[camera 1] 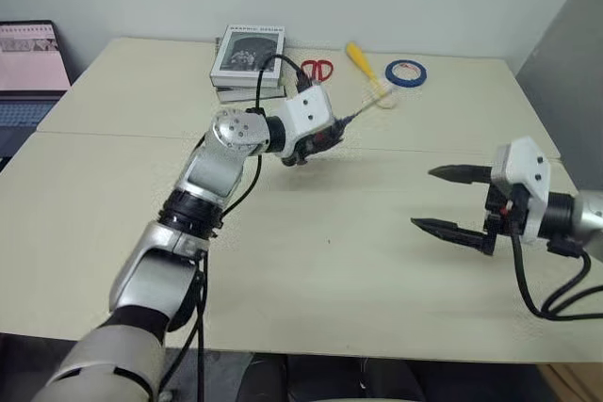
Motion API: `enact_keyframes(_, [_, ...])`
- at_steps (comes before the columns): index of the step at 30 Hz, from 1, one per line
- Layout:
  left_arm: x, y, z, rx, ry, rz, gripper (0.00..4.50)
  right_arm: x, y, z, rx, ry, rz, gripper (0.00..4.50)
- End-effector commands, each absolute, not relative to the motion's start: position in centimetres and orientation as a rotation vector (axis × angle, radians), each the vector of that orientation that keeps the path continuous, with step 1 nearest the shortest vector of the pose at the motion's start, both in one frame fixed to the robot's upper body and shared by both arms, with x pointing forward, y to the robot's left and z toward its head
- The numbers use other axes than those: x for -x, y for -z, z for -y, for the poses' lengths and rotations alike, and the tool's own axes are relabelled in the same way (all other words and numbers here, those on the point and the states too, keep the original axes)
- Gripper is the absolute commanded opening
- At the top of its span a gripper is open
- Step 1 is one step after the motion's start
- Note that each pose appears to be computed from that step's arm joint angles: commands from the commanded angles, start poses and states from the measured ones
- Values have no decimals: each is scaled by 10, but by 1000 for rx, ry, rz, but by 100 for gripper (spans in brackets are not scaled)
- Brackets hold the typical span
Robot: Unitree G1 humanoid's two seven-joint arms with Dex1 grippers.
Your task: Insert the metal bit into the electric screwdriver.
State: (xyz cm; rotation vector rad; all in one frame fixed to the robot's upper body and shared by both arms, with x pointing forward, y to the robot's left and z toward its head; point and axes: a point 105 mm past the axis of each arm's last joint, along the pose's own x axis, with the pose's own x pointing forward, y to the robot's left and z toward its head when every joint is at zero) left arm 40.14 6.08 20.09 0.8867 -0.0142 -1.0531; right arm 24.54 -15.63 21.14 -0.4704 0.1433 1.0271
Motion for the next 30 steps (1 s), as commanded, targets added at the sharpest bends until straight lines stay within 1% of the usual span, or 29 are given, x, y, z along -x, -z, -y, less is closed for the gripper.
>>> enact_keyframes(1, [-404, -196, -60, -1105, 1155, -37, 164, -238, -227, 156, 558, -989, -97, 450])
enact_keyframes(5, [-406, -181, -57, -1171, 1246, -149, 164, -243, -228, 161, 627, -930, -106, 450])
enact_keyframes(8, [-407, -170, -49, -1189, 1299, -211, 164, -240, -229, 157, 637, -946, -98, 450])
enact_keyframes(11, [-408, -153, -42, -1273, 1327, -276, 164, -238, -226, 157, 652, -945, -109, 450])
enact_keyframes(17, [-409, -136, -30, -1308, 1341, -313, 164, -235, -223, 158, 647, -930, -110, 450])
enact_keyframes(19, [-409, -135, -29, -1313, 1343, -311, 234, -234, -221, 158, 647, -927, -118, 450])
enact_keyframes(21, [-408, -135, -29, -1314, 1356, -312, 266, -234, -220, 159, 647, -925, -123, 450])
enact_keyframes(22, [-408, -136, -29, -1312, 1364, -312, 296, -234, -220, 160, 647, -922, -126, 450])
enact_keyframes(24, [-407, -142, -30, -1306, 1378, -309, 339, -236, -219, 162, 649, -917, -131, 450])
enact_keyframes(25, [-407, -146, -30, -1292, 1382, -304, 369, -236, -219, 163, 649, -918, -136, 450])
enact_keyframes(26, [-407, -148, -30, -1282, 1384, -302, 389, -236, -218, 163, 648, -920, -139, 450])
enact_keyframes(28, [-405, -161, -34, -1228, 1406, -297, 442, -236, -218, 163, 651, -927, -136, 450])
enact_keyframes(30, [-405, -174, -42, -1205, 1415, -288, 449, -237, -219, 164, 654, -931, -128, 450])
